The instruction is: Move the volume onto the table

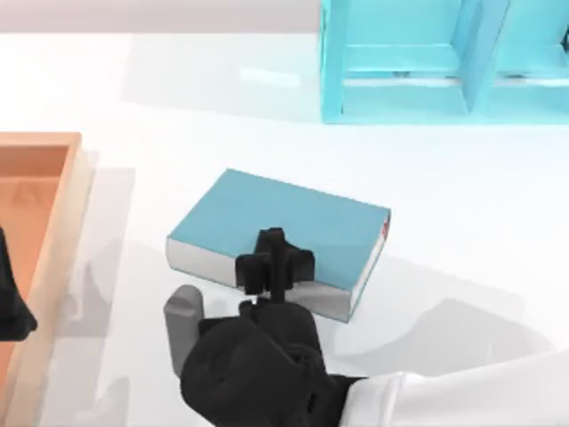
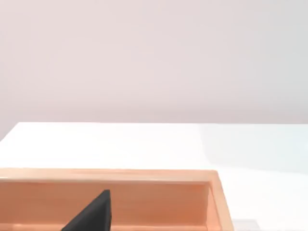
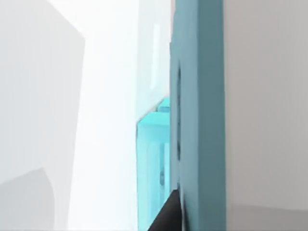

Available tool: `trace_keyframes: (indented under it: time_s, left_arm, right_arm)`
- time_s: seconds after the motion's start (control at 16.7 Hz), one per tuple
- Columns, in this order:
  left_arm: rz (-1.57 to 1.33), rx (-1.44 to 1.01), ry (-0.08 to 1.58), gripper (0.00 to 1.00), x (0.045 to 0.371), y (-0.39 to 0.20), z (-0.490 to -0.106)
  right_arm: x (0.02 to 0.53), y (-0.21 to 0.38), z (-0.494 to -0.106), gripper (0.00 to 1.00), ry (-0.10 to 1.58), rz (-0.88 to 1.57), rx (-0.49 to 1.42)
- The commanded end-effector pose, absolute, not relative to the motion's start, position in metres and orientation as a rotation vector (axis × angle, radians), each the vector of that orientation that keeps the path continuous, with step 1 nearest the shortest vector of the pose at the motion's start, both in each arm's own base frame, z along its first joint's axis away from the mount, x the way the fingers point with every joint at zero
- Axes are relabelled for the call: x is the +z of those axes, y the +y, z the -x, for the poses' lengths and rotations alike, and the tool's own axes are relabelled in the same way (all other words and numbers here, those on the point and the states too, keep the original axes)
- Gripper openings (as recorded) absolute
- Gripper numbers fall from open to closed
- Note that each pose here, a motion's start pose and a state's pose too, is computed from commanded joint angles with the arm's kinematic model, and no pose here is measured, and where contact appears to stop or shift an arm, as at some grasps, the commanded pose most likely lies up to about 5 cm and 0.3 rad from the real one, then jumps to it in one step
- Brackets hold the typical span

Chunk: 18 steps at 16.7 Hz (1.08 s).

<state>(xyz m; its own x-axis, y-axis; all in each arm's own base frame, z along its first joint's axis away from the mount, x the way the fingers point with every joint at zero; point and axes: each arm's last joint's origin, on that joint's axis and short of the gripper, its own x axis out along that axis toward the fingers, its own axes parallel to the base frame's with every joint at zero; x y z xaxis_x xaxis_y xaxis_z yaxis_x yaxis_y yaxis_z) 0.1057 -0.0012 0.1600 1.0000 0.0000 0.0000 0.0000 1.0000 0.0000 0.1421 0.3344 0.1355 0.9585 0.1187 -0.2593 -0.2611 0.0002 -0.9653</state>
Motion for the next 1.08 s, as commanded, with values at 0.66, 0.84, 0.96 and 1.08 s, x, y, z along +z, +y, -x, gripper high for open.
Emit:
trace_keyframes:
  time_s: [0.66,0.84,0.96,1.08]
  left_arm:
    - [0.0,0.0,0.0,1.0,0.16,-0.001,-0.106]
    - [0.0,0.0,0.0,1.0,0.16,-0.001,-0.106]
    - [0.0,0.0,0.0,1.0,0.16,-0.001,-0.106]
    - [0.0,0.0,0.0,1.0,0.16,-0.001,-0.106]
  right_arm:
    - [0.136,0.334,-0.136,0.0,0.113,1.548,0.299]
    - [0.129,0.334,-0.137,0.0,0.119,1.549,0.3]
    - [0.12,0.335,-0.138,0.0,0.117,1.545,0.298]
    - [0.111,0.335,-0.138,0.0,0.115,1.543,0.298]
